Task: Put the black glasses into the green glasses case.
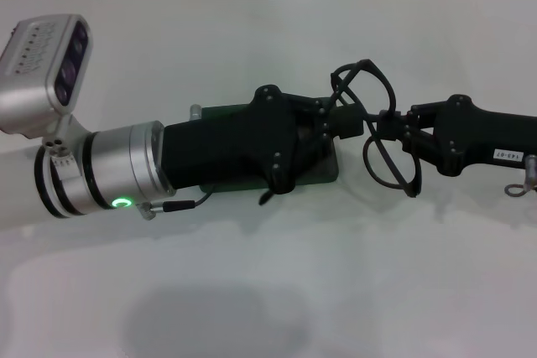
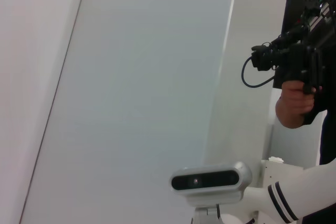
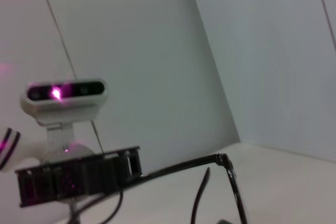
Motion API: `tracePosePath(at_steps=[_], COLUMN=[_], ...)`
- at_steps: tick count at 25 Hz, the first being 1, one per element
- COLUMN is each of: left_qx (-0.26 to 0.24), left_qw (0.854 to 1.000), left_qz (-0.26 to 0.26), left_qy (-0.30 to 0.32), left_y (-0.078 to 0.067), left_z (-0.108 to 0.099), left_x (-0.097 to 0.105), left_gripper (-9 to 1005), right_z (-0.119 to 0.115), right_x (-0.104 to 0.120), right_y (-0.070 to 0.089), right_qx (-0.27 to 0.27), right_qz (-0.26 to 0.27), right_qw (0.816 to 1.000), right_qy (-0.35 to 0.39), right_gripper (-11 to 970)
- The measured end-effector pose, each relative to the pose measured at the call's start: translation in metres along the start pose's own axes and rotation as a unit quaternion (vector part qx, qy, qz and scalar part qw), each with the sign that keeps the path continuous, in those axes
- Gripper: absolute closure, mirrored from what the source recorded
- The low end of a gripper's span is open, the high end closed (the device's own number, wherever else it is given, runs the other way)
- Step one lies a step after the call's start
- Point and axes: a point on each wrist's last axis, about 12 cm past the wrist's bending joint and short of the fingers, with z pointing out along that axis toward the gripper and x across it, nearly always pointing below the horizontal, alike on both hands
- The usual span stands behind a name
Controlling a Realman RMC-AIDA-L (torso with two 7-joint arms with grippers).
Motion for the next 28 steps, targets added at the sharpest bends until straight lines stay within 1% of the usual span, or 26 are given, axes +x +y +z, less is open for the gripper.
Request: tracePosePath(at_steps=[13, 20, 28], left_qx=[0.004, 0.012, 0.013], left_qw=[1.000, 1.000, 1.000], left_qz=[-0.002, -0.005, -0.005], left_qy=[0.001, 0.005, 0.004], left_y=[0.000, -0.002, -0.002], left_z=[0.003, 0.006, 0.008], left_x=[0.001, 0.002, 0.002], left_gripper=[973, 971, 970], right_z=[0.003, 0.015, 0.016], right_x=[-0.015, -0.020, -0.022], right_y=[0.003, 0.004, 0.007], right_qx=[-0.020, -0.038, -0.053], right_qz=[-0.011, -0.017, -0.019], right_qw=[0.999, 0.998, 0.997], right_qy=[-0.037, -0.039, -0.046], right_gripper=[887, 887, 887])
